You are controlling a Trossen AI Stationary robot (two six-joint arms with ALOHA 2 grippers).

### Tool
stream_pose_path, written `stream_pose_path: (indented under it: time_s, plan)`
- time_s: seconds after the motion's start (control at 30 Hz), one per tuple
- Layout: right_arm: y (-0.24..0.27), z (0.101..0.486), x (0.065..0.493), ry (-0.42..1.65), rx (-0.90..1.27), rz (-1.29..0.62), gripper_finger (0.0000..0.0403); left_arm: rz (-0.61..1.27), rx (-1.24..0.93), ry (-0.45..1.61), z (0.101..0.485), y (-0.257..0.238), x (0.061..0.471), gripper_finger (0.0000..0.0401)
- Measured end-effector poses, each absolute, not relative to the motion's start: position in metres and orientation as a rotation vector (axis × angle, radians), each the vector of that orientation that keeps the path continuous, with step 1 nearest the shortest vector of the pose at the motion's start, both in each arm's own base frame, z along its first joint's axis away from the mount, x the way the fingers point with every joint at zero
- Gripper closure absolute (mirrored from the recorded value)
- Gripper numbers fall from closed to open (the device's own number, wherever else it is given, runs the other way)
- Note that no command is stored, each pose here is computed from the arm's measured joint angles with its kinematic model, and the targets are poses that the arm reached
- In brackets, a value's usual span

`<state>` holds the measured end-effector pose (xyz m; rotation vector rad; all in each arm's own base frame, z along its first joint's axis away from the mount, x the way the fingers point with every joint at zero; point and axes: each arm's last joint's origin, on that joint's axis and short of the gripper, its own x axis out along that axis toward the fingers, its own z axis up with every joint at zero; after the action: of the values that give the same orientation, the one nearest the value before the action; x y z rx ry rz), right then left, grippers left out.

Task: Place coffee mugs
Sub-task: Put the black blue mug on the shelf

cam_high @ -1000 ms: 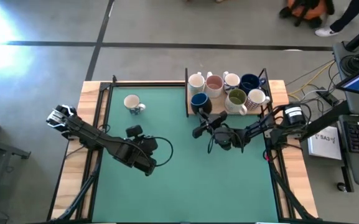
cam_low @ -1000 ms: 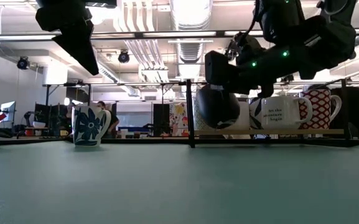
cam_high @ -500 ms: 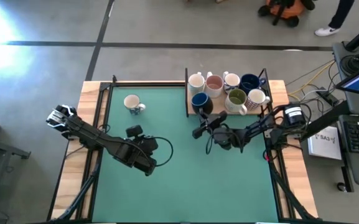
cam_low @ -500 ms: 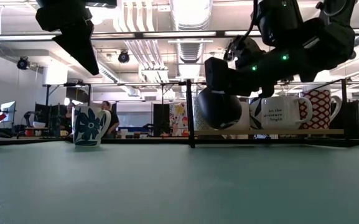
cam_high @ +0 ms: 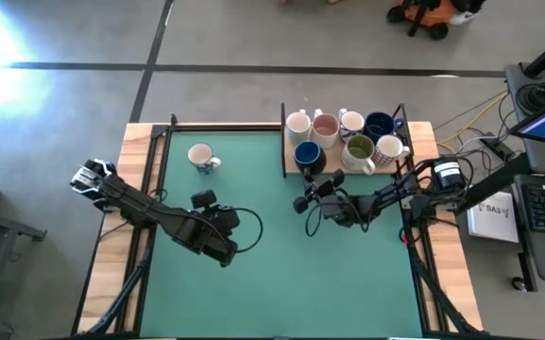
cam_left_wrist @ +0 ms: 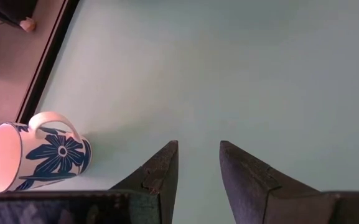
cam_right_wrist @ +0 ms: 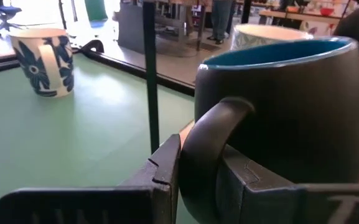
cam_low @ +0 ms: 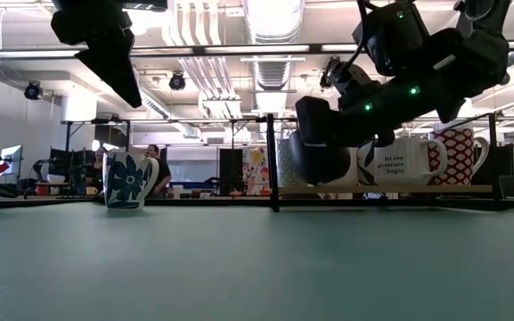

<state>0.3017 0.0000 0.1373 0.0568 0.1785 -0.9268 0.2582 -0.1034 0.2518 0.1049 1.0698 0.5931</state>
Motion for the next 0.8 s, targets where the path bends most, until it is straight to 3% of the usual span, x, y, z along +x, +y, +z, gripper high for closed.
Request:
stream_pose_path:
  time_s: [0.8]
  plan:
    - [-0.005,0.152,0.291,0.239,0.134,-0.880,0.0352,0.593,0.105,1.070,0.252,-0.103,0.258,0.0301]
